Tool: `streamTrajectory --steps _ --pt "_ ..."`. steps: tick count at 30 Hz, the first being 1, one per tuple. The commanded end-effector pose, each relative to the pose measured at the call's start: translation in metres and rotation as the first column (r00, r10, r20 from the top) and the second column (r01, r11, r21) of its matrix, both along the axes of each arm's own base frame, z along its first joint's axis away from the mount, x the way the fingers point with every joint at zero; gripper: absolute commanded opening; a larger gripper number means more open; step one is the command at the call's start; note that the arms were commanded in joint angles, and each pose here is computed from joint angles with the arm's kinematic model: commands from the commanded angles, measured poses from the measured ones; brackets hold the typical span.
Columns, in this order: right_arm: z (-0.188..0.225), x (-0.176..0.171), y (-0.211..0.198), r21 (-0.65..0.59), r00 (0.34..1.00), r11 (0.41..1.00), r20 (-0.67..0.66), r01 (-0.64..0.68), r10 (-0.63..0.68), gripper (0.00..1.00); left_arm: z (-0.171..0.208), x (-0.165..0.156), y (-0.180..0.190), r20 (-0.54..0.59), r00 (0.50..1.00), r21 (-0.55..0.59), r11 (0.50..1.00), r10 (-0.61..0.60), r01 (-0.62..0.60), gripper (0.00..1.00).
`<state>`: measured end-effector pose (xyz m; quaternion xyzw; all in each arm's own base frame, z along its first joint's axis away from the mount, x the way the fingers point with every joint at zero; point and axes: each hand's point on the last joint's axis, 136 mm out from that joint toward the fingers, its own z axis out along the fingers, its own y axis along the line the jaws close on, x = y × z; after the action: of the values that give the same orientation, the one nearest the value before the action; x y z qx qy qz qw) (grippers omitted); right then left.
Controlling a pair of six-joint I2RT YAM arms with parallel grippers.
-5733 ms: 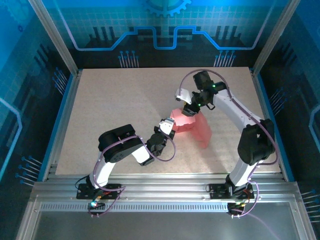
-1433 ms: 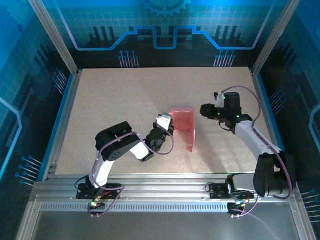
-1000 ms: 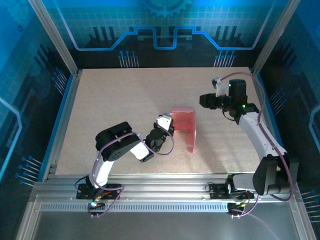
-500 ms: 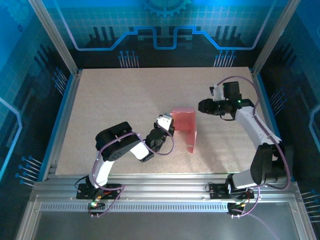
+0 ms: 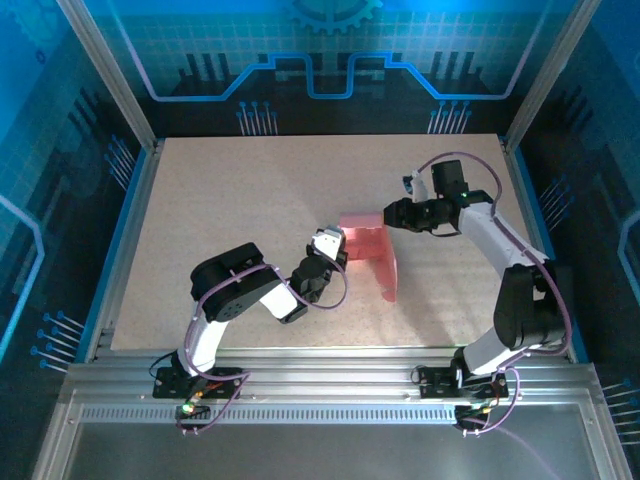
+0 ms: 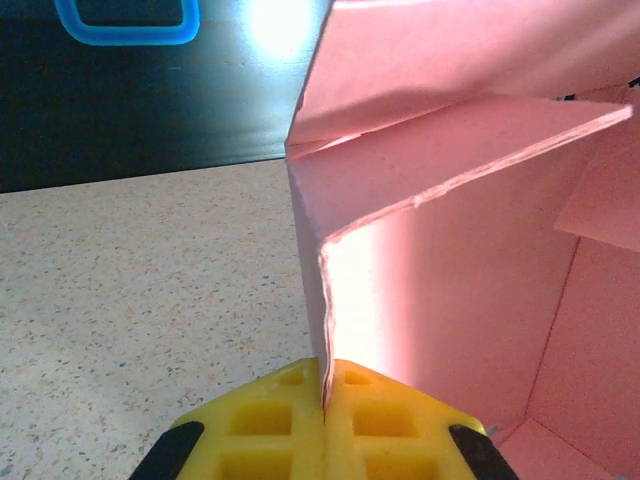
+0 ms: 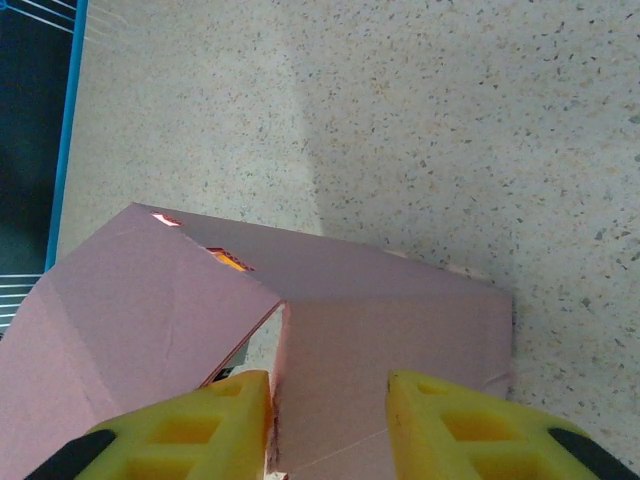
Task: Fold the paper box
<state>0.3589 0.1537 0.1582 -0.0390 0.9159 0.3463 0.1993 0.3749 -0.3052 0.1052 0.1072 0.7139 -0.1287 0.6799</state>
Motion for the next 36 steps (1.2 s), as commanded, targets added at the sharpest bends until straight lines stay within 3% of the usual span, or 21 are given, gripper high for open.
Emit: streamTrajectory --steps 1,4,11,16,20,28,36 --pt "0.014 -0.009 0.009 0.048 0.999 0.998 0.027 -0.036 0.035 0.40 -0.011 -0.005 -0.009 -0.019 0.999 0.028 0.998 -0.050 0.051 0.00" --pt "0.032 -0.009 0.000 0.076 0.995 0.997 0.100 -0.025 0.017 0.42 -0.012 -0.005 -0.008 -0.021 0.999 0.029 0.998 -0.047 0.048 0.00" --pt "0.034 -0.016 -0.030 0.094 0.990 0.995 0.133 0.044 -0.057 0.41 -0.010 -0.005 -0.007 -0.020 0.999 0.028 0.999 -0.045 0.045 0.00" --pt "0.006 -0.020 -0.050 -0.005 0.989 0.991 0.061 0.136 -0.135 0.38 -0.012 -0.005 -0.007 -0.020 0.999 0.031 0.998 -0.047 0.048 0.00" --pt "-0.013 -0.022 -0.041 -0.011 0.994 0.994 0.006 0.111 -0.111 0.33 -0.012 -0.005 -0.007 -0.021 0.999 0.032 0.998 -0.048 0.049 0.00" --pt "-0.019 -0.026 -0.008 0.005 1.000 1.000 -0.011 0.000 0.000 0.32 -0.011 -0.006 -0.007 -0.020 0.999 0.030 0.998 -0.050 0.051 0.00" --pt "-0.008 -0.024 -0.023 -0.040 0.998 0.998 0.041 0.045 -0.043 0.35 -0.011 -0.006 -0.005 -0.019 0.999 0.036 0.998 -0.046 0.047 0.00"
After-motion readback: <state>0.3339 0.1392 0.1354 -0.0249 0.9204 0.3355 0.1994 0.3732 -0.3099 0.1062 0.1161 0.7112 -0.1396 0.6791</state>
